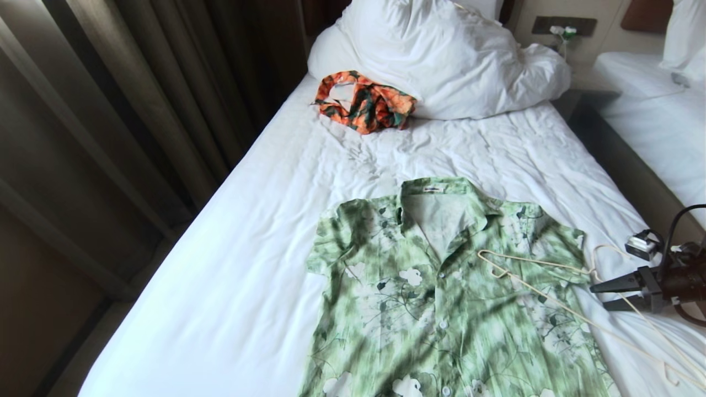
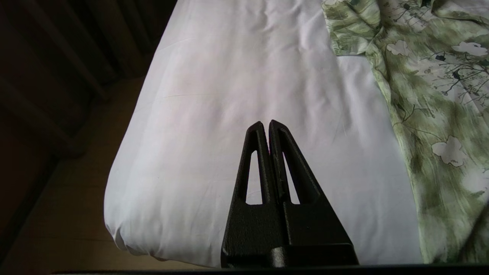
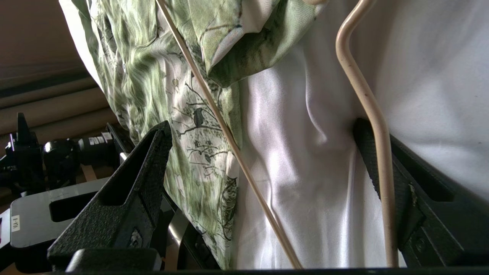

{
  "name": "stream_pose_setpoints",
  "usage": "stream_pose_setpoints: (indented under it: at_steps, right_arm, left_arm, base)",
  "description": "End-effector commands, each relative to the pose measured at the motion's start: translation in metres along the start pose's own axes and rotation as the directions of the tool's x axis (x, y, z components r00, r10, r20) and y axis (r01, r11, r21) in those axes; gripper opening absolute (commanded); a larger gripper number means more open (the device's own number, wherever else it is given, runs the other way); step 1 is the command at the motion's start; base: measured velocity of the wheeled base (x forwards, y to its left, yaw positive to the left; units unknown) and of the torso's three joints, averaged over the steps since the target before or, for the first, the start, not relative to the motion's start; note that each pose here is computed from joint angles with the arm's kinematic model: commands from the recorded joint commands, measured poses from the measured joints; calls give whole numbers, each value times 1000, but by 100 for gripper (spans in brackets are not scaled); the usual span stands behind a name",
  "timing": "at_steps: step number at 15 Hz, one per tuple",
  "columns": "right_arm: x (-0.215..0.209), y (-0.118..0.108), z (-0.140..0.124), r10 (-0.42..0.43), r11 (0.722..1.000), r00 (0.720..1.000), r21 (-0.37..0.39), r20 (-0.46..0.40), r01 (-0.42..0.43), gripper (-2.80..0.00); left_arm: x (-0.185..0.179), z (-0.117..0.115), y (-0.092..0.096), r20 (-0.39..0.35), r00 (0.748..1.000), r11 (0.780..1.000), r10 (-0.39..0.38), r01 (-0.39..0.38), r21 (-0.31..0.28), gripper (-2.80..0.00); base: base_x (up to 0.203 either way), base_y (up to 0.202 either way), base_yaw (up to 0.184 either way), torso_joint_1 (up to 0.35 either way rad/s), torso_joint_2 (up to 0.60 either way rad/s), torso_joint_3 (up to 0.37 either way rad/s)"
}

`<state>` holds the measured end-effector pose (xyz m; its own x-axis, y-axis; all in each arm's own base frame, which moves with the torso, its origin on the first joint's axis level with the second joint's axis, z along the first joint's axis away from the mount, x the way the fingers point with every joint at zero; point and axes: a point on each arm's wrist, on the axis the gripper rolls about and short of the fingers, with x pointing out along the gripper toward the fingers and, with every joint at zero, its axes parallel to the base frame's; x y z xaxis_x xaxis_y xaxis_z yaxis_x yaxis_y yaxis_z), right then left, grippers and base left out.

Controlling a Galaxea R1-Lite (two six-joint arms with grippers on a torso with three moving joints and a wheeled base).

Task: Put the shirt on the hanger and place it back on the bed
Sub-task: Lift the shirt and hanger

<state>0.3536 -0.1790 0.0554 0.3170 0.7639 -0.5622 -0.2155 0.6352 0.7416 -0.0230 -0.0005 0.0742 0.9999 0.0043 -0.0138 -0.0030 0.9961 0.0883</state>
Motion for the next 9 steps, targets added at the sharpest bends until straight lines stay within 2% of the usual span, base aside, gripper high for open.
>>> stream_pose_setpoints:
  at_steps: [1, 3, 4, 9]
  right_arm:
    - [0, 0, -1, 5, 1000, 1000, 1, -1, -5, 0]
    - [0, 0, -1, 3, 1000, 1000, 0, -1, -3, 0]
    - [0, 0, -1, 2, 1000, 1000, 0, -2, -2, -280]
    - [-2, 1, 0, -4, 1000, 1000, -2, -1, 4, -280]
  left_arm:
    - [0, 0, 0, -2, 1000, 1000, 0, 0, 0, -280]
    - [0, 0, 0, -2, 1000, 1000, 0, 0, 0, -280]
    - [0, 0, 0, -2, 1000, 1000, 0, 0, 0, -280]
    - [0, 0, 0, -2, 1000, 1000, 0, 0, 0, -280]
  base:
    - [0, 0, 0, 0, 0, 0]
    - [0, 0, 0, 0, 0, 0]
    - [0, 0, 0, 0, 0, 0]
    - [0, 0, 0, 0, 0, 0]
